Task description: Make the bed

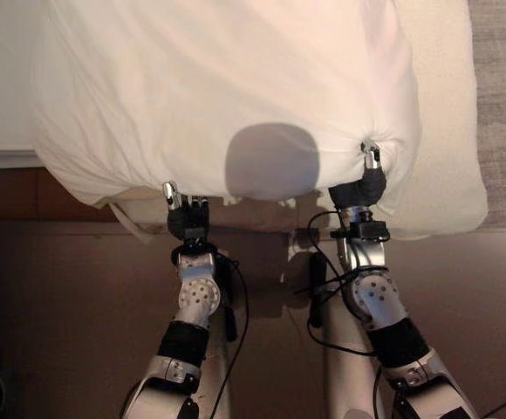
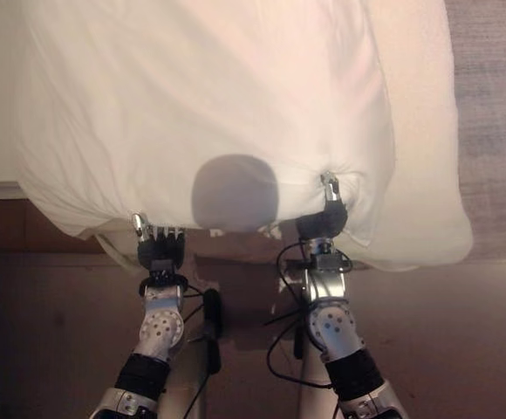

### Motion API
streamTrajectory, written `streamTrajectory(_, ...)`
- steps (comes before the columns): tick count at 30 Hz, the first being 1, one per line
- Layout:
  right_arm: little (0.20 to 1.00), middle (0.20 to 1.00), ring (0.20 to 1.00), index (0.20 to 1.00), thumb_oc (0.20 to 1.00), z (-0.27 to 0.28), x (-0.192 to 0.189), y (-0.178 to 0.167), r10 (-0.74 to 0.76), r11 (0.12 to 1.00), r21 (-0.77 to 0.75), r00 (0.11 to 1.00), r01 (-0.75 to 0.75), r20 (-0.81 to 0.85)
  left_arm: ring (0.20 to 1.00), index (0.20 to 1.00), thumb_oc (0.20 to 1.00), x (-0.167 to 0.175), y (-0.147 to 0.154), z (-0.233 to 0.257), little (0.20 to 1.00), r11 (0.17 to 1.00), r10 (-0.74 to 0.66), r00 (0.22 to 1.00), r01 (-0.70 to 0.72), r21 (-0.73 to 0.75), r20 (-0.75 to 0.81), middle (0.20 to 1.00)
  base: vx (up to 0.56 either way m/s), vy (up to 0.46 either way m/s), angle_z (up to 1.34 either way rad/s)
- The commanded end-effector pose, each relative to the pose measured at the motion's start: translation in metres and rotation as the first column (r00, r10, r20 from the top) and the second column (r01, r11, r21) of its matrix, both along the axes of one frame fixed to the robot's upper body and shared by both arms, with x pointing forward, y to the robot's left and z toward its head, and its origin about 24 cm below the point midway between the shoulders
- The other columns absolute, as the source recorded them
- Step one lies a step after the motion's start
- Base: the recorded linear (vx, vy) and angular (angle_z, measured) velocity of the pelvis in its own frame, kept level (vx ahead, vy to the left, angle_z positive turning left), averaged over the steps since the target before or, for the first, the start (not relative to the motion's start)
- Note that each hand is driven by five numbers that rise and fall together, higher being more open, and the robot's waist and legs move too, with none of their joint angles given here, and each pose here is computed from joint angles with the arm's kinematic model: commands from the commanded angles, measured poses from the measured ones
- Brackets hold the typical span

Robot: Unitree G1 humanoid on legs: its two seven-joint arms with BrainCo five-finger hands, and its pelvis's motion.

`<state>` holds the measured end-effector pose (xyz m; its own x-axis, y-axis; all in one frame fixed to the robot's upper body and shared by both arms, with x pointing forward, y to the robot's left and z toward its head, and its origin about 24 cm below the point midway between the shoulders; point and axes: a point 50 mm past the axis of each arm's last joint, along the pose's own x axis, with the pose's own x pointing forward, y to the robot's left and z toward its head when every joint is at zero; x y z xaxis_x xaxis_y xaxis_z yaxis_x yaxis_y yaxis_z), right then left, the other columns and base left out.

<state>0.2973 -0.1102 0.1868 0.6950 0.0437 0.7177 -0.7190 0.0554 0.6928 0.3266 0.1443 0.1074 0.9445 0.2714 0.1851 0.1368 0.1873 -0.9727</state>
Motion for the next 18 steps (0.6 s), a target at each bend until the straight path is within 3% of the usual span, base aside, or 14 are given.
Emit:
streamTrajectory(1, 0.2, 0.2, 0.2, 0.2, 0.2, 0.026, -0.025, -0.004, -0.015, 0.996, 0.084, 0.964, -0.008, 0.267, 1.0, 1.0, 1.0, 0.003, 0.0, 0.017, 1.0, 1.0, -0.002, 0.992, -0.001, 0.026, 0.123, 1.0, 0.0, 0.0, 0.0)
streamTrajectory(7, 0.2, 0.2, 0.2, 0.2, 0.2, 0.025, -0.025, -0.007, -0.027, 0.996, 0.092, 0.963, 0.002, 0.269, 1.0, 1.0, 1.0, 0.002, 0.004, 0.023, 1.0, 1.0, 0.005, 0.982, -0.008, 0.014, 0.19, 1.0, 0.0, 0.0, 0.0)
streamTrajectory(18, 0.2, 0.2, 0.2, 0.2, 0.2, 0.02, -0.027, -0.012, -0.045, 0.997, 0.078, 0.957, 0.024, 0.285, 1.0, 1.0, 1.0, -0.01, -0.003, 0.02, 1.0, 0.988, -0.146, 0.911, 0.117, 0.097, 0.385, 1.0, 0.0, 0.0, 0.0)
